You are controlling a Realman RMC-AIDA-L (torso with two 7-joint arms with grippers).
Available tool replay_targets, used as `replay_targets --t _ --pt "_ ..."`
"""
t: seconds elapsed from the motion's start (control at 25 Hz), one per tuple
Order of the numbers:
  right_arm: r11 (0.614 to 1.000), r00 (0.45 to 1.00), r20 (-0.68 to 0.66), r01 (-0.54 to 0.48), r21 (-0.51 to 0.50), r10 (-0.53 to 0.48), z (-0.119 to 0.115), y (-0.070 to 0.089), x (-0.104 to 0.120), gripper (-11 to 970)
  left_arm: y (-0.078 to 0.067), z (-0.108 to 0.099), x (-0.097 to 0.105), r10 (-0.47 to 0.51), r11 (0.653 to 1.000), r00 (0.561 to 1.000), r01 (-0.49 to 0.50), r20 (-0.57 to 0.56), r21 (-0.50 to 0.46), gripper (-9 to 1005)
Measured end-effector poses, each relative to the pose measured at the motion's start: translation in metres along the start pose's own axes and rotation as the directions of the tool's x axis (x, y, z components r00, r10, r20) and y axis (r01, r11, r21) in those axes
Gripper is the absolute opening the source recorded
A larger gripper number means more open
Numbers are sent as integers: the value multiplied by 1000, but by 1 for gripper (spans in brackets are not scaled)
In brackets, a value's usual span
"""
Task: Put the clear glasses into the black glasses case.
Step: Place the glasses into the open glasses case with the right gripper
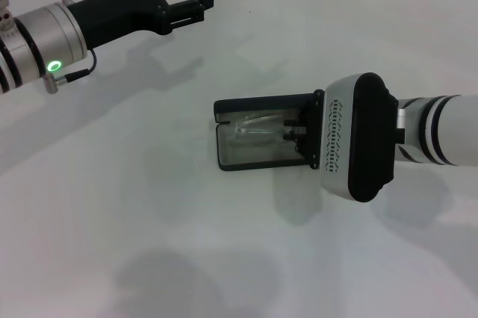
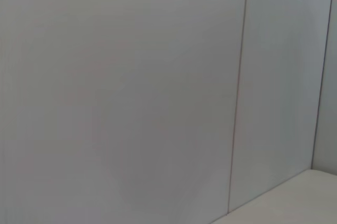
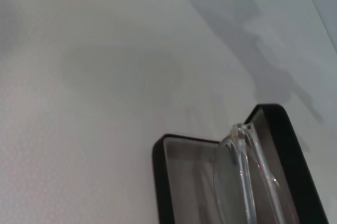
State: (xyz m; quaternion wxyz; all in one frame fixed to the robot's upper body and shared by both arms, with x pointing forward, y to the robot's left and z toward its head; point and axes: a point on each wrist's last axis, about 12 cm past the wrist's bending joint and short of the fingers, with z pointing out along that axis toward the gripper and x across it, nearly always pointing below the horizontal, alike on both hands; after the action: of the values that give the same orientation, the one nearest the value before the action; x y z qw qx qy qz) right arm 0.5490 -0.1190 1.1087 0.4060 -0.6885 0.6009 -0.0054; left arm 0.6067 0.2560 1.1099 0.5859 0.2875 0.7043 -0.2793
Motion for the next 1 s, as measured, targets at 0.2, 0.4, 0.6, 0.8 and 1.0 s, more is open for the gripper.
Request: replay_targets --t 0.2,0.4,0.6,0.8,1.0 --pt "1000 1000 -23 15 -1 -15 1 0 4 185 0 1 0 10 1000 1000 -10 -6 3 852" --pt "1000 999 -29 25 9 -24 3 1 6 187 0 1 -2 17 1000 1000 -17 -4 4 852" --pt "1000 999 -30 26 2 -26 3 3 6 189 0 1 -2 19 1000 1000 -19 -5 4 853" --pt "999 1000 -20 24 -25 -25 0 4 1 191 0 0 -1 18 1000 1000 -18 -7 2 852" --pt "998 1000 -6 19 -52 -19 -4 4 -3 363 1 -2 0 17 1000 1000 -17 -10 -1 853"
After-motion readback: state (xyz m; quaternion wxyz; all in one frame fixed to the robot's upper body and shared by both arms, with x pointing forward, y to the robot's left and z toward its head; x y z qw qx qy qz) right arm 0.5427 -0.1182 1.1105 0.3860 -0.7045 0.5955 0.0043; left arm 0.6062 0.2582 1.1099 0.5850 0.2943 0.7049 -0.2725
